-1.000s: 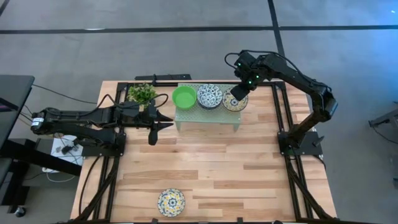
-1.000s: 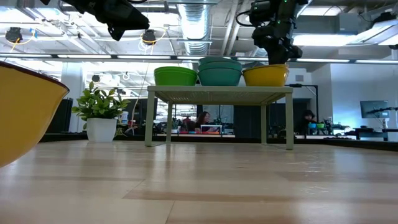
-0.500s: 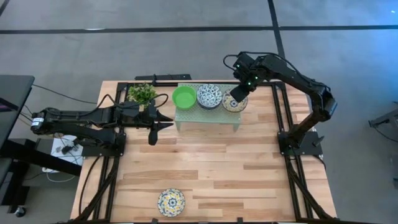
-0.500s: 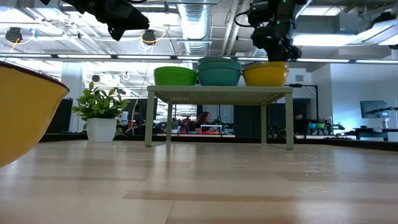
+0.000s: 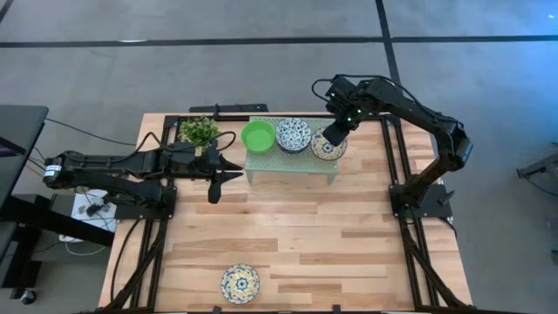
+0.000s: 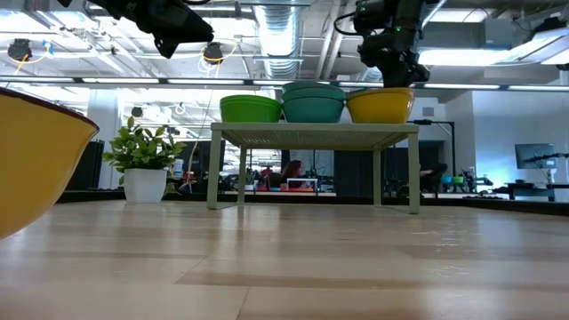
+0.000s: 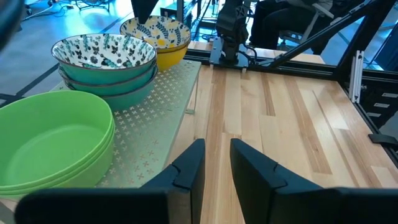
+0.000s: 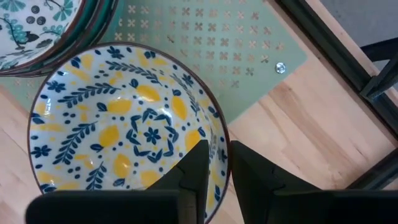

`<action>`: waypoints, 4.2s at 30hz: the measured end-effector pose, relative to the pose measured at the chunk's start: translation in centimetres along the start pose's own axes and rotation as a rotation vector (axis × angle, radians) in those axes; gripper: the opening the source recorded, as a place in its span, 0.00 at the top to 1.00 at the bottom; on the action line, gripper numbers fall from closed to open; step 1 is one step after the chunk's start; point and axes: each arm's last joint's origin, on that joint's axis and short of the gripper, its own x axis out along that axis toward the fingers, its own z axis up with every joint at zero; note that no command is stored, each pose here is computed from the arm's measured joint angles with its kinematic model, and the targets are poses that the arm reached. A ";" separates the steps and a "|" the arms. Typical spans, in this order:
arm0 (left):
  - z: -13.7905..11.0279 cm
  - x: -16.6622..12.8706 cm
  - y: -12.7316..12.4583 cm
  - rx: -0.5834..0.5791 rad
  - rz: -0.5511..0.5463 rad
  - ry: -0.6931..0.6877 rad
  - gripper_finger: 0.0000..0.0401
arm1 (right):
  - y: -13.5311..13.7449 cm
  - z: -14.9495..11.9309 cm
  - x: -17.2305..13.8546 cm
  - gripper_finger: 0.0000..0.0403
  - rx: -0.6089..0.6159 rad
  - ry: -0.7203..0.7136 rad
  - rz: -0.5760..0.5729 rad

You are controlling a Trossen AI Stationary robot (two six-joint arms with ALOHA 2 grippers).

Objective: Pick & Place Mini bowls
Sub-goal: Stack the right yellow bowl on top of the yellow bowl on the shelf, then stack the yellow bowl on top of the yellow bowl on the shelf

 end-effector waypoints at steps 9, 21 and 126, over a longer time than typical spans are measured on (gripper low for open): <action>0.0 0.0 0.0 0.000 0.000 0.000 0.81 | -0.1 0.3 0.0 0.85 0.000 -0.030 -0.033; 0.0 0.0 0.0 0.000 0.000 0.000 0.81 | -0.2 0.2 -0.4 0.85 -0.022 -0.020 -0.024; -7.8 -1.7 -18.1 0.425 -0.690 0.208 0.75 | 36.4 -11.1 13.2 0.52 -1.304 -0.523 0.852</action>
